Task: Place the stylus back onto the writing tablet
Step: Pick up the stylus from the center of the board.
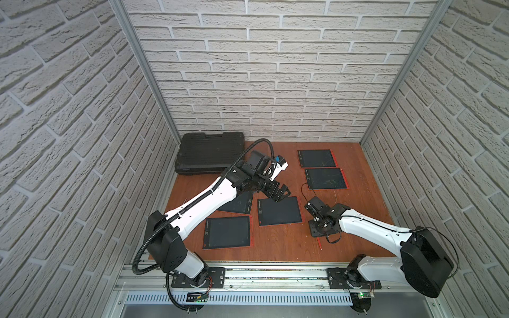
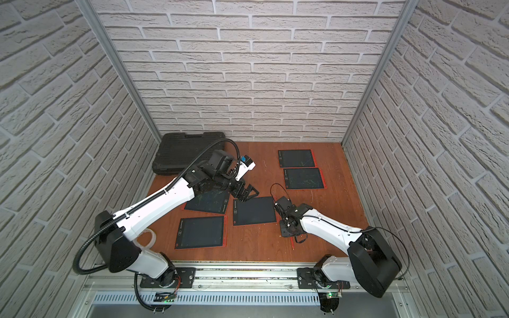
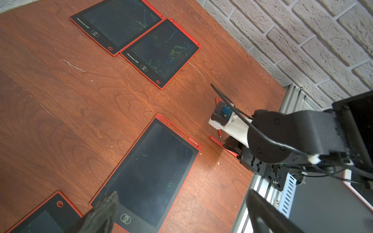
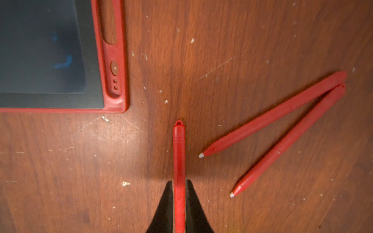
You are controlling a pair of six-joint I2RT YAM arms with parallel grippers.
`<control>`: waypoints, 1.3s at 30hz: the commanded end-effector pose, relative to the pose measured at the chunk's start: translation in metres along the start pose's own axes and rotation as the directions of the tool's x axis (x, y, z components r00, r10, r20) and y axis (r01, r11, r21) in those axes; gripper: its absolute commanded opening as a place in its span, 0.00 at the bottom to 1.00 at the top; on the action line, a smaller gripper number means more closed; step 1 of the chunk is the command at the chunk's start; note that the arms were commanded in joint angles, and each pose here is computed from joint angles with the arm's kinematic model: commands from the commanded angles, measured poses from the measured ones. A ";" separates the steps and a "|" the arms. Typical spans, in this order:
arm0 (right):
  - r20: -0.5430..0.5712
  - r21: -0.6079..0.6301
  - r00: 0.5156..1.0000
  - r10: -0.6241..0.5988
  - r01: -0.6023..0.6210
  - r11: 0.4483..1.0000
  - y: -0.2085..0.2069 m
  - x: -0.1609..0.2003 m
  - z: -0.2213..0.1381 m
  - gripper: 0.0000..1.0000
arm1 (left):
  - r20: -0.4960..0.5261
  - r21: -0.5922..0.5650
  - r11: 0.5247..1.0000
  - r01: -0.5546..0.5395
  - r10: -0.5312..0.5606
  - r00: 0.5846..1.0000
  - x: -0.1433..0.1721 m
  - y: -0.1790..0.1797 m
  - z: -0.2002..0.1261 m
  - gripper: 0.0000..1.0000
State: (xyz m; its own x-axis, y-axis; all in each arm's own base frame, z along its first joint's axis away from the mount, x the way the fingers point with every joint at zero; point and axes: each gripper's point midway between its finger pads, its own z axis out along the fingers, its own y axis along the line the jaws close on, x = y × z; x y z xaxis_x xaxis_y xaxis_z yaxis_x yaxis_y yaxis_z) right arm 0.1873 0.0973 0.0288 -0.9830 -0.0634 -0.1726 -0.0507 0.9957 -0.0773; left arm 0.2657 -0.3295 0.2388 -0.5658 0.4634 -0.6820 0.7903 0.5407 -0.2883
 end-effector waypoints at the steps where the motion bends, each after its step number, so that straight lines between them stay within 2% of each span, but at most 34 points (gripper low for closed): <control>1: -0.004 0.003 1.000 0.000 0.000 1.000 0.002 0.001 0.004 0.15 | 0.048 0.005 1.000 -0.010 0.010 0.999 -0.009 -0.004 -0.007 0.98; 31: -0.046 0.021 0.999 -0.002 0.003 1.000 0.005 0.007 0.022 0.15 | 0.040 -0.020 1.000 -0.016 0.017 0.999 -0.008 -0.001 -0.007 0.98; 39: -0.043 0.025 0.999 -0.003 0.004 1.000 0.005 0.005 0.021 0.10 | 0.040 -0.021 1.000 -0.016 0.017 0.999 -0.008 -0.001 -0.008 0.98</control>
State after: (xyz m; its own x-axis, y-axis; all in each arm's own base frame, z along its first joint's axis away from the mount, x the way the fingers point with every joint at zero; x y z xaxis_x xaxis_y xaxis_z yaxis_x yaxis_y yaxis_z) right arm 0.1871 0.0996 0.0136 -0.9875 -0.0732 -0.1397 -0.0600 0.9935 -0.0970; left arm 0.2688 -0.3275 0.2379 -0.5655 0.4627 -0.6827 0.7849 0.5560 -0.2733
